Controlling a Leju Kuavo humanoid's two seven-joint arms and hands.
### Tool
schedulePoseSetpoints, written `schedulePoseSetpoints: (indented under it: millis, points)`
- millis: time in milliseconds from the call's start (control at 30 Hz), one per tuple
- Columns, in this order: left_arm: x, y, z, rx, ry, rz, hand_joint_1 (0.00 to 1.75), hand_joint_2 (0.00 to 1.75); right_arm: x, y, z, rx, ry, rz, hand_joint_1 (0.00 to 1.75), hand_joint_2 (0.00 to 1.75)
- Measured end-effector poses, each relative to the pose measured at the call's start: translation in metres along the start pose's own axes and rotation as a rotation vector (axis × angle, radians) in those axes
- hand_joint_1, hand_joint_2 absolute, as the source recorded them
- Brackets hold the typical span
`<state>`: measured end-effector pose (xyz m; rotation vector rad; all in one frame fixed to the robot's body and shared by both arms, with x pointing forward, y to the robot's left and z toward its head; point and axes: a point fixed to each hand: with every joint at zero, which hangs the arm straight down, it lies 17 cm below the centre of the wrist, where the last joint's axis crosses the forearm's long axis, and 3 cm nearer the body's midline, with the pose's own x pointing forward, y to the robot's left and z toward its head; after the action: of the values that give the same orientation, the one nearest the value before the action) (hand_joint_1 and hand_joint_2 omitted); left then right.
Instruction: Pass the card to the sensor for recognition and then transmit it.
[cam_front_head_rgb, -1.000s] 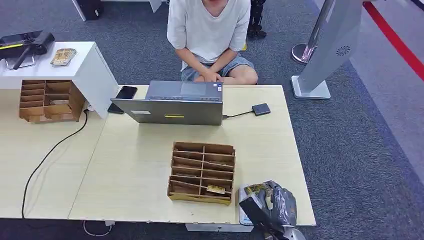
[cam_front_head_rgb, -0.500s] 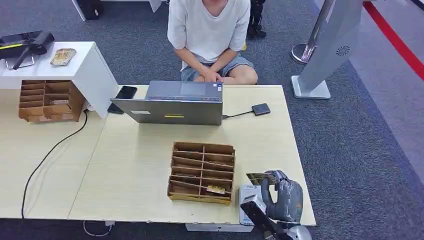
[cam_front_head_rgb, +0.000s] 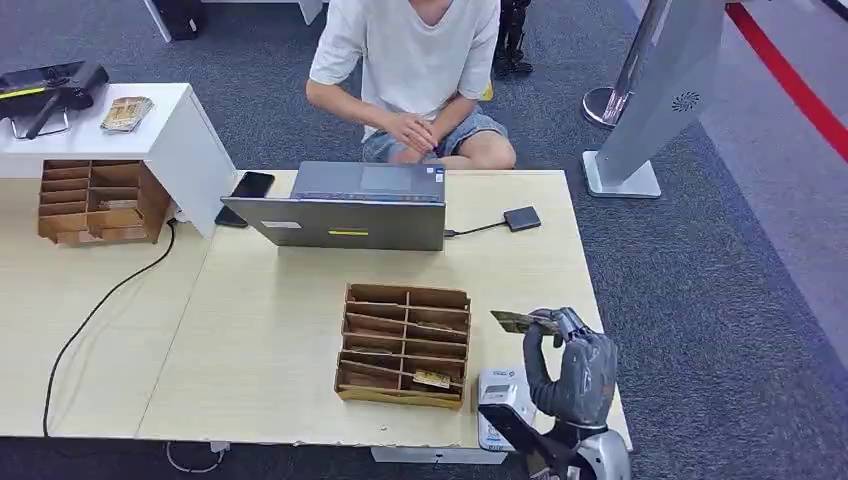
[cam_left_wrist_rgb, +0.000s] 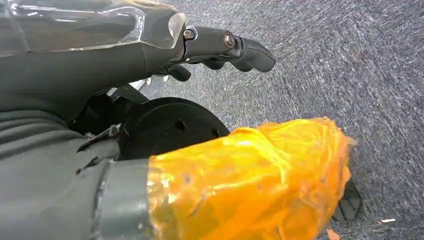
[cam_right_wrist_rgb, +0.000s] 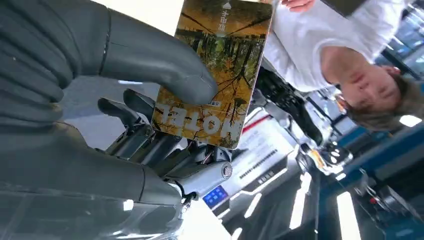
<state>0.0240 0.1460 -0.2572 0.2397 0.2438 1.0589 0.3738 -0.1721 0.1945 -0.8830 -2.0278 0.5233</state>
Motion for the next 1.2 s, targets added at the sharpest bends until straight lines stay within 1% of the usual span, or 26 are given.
schedulePoseSetpoints:
  millis: [67,200,400,733,1000,1200]
  points:
    - [0.0,0.0,0.0,-0.001,0.0,-0.013,0.0,0.0,0.007,-0.006,-0.013,-0.026,-0.028,0.004,1.75,1.75]
    - [0.0,-0.001,0.0,-0.002,-0.004,-0.031,0.0,0.0,0.018,-0.01,-0.031,-0.053,-0.058,-0.006,1.75,1.75]
    - [0.001,-0.001,0.0,-0.005,-0.013,-0.103,0.0,0.0,0.042,-0.007,-0.056,-0.065,-0.097,-0.044,1.75,1.75]
    - [0.003,-0.001,0.0,-0.007,-0.015,-0.14,0.0,0.0,0.058,0.01,-0.073,-0.036,-0.15,-0.075,1.75,1.75]
    - [0.007,-0.003,0.0,-0.012,-0.027,-0.156,0.0,0.0,0.064,0.027,-0.094,0.004,-0.145,-0.127,1.75,1.75]
    - [0.007,-0.002,-0.001,-0.012,-0.029,-0.16,0.0,0.0,0.069,0.045,-0.101,0.068,-0.146,-0.152,1.75,1.75]
